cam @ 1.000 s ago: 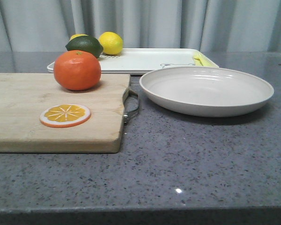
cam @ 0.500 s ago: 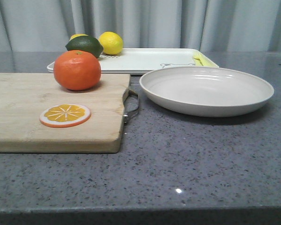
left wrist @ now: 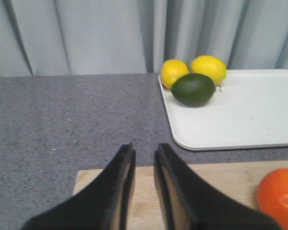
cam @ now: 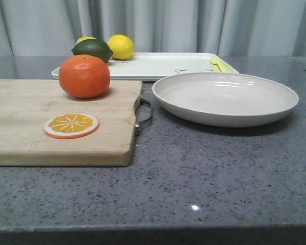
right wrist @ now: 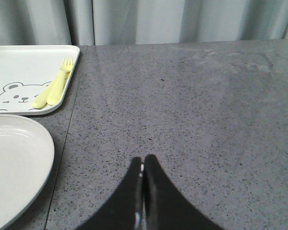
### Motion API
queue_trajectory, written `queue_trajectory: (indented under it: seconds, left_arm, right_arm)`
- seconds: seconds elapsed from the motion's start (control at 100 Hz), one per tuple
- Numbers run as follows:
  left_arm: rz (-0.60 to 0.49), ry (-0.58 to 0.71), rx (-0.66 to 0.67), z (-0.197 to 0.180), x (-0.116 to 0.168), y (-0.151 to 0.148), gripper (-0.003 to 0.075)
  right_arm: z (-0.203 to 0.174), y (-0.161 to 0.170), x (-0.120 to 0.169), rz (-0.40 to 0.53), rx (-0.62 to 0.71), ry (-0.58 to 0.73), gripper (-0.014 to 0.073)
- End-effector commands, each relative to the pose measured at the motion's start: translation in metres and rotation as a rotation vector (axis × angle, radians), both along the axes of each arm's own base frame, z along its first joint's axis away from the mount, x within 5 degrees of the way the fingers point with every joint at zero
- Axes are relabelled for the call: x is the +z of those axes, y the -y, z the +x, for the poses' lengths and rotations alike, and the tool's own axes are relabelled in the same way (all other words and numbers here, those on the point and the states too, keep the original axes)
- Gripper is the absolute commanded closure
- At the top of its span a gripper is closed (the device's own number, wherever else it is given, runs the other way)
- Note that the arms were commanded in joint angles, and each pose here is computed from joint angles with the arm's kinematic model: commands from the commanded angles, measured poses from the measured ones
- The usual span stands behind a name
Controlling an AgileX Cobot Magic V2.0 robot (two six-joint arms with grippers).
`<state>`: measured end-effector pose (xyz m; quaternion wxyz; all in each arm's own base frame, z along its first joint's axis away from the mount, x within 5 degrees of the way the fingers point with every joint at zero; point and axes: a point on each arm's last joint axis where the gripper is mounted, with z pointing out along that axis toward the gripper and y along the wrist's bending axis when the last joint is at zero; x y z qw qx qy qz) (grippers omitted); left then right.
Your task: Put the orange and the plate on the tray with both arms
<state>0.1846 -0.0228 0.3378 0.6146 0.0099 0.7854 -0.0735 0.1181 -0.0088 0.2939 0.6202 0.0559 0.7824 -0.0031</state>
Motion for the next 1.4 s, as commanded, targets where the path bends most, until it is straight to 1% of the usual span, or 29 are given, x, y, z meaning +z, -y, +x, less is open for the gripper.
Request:
queue_trajectory:
  seconds: [0.0,0.05,0.1,0.15,0.2,0.42,0.53,0.72,0.98,1.39]
  left_arm:
    - [-0.017,0.059,-0.046,0.013,0.018,0.012,0.0411]
    - [-0.018,0.047,-0.077,0.02,0.019,0.019,0.0297]
    - [-0.025,0.035,-0.107,0.026,0.02,0.027,0.0217]
    - [-0.037,0.015,-0.135,0.031,0.022,0.036,0.0164]
    - [-0.037,-0.023,-0.169,0.037,0.022,0.045,0.0139]
    - [-0.026,-0.158,-0.282,0.061,0.021,0.081,0.0138]
    - [-0.023,-0.232,-0.333,0.072,0.02,0.1,0.0153]
    - [0.004,-0.379,-0.383,0.094,0.012,0.123,0.0164]
    - [0.032,-0.5,-0.402,0.118,0.004,0.138,0.0164]
    - [0.053,-0.597,-0.403,0.134,-0.02,0.146,0.0164]
  right_arm:
    - [0.003,0.0,0.017,-0.015,0.0,0.098,0.0662]
    - [0.003,0.0,0.017,-0.015,0.0,0.099,0.0662]
    - [0.003,0.0,0.017,-0.015,0.0,0.099,0.0662]
    - [0.003,0.0,0.017,-0.015,0.0,0.099,0.0662]
    - [0.003,0.0,0.017,-0.015,0.0,0.099,0.0662]
    - [0.003,0.0,0.017,-0.015,0.0,0.099,0.0662]
    - [0.003,0.0,0.017,-0.015,0.0,0.099,0.0662]
    - [0.004,0.001,0.016,-0.015,0.0,0.094,0.0662]
    - [0.004,0.001,0.016,-0.015,0.0,0.094,0.0662]
    - [0.004,0.001,0.016,-0.015,0.0,0.094,0.0662]
